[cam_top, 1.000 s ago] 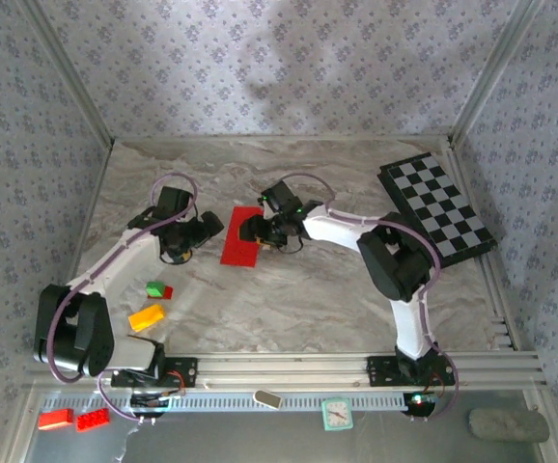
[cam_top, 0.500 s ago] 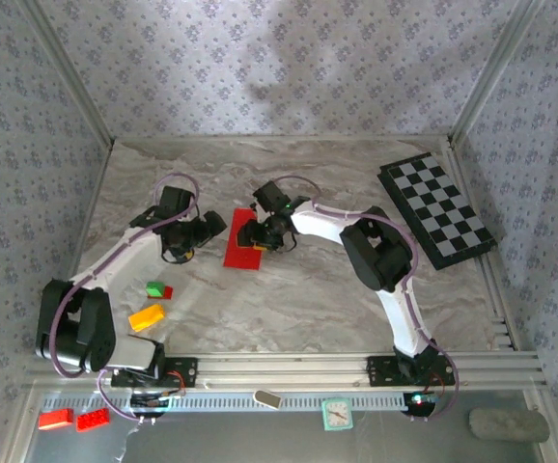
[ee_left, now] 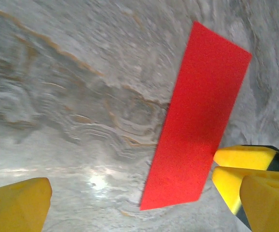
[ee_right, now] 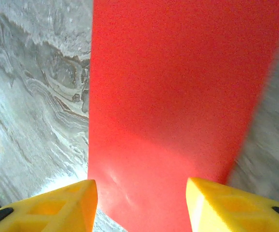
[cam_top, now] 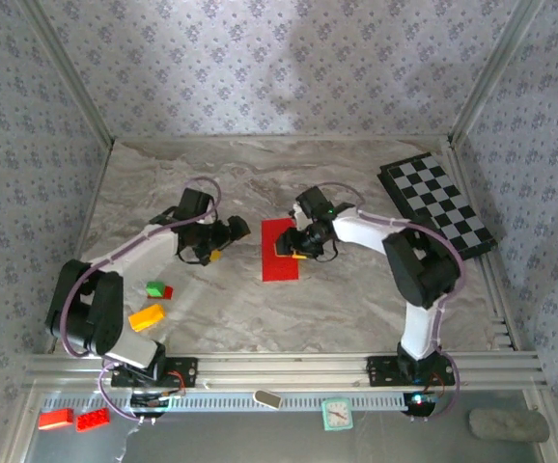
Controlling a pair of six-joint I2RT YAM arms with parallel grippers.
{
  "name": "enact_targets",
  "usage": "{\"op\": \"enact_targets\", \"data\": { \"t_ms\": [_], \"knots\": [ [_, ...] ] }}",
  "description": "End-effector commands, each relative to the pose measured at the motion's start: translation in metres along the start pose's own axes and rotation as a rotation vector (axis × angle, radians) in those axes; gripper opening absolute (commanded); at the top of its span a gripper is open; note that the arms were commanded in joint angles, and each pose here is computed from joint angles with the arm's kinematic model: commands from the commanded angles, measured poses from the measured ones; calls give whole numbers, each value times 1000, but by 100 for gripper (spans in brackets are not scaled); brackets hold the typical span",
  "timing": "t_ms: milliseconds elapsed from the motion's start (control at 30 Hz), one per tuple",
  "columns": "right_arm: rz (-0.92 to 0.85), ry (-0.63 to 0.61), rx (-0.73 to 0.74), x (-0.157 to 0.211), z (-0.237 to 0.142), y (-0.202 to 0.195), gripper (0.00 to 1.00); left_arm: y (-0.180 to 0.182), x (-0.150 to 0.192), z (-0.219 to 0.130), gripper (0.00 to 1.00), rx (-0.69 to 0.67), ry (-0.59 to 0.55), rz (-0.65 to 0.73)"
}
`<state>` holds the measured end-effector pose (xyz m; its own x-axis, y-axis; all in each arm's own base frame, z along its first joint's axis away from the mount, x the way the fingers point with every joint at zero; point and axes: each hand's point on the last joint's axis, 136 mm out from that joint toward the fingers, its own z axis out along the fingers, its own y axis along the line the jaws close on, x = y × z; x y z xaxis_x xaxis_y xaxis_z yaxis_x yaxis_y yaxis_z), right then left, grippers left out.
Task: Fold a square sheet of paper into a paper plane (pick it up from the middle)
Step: Move the paper to the center of the table, then third fold the triangle at the center of the table.
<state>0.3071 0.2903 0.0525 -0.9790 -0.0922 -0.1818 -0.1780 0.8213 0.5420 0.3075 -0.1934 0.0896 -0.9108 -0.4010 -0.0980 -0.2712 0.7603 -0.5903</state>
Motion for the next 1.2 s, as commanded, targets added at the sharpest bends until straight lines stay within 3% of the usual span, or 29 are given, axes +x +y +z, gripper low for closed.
{"op": "enact_targets", "data": {
  "t_ms": [0, 100, 300, 767, 1167],
  "knots": [
    [91, -156, 40, -18, -19, -4, 53, -20, 16, 14, 99, 92, 70, -3],
    [130, -173, 54, -17, -15, -12, 53, -26, 31, 27, 97, 100, 120, -1],
    [127, -77, -27, -13, 8, -1, 50, -30, 52, 47, 86, 81, 192, 25],
    [185, 0, 80, 5, 31, -36, 44, -18, 73, 61, 54, 32, 254, 18],
    [188, 24, 102, 11, 35, -43, 42, -14, 81, 65, 48, 7, 291, 44]
  ]
}}
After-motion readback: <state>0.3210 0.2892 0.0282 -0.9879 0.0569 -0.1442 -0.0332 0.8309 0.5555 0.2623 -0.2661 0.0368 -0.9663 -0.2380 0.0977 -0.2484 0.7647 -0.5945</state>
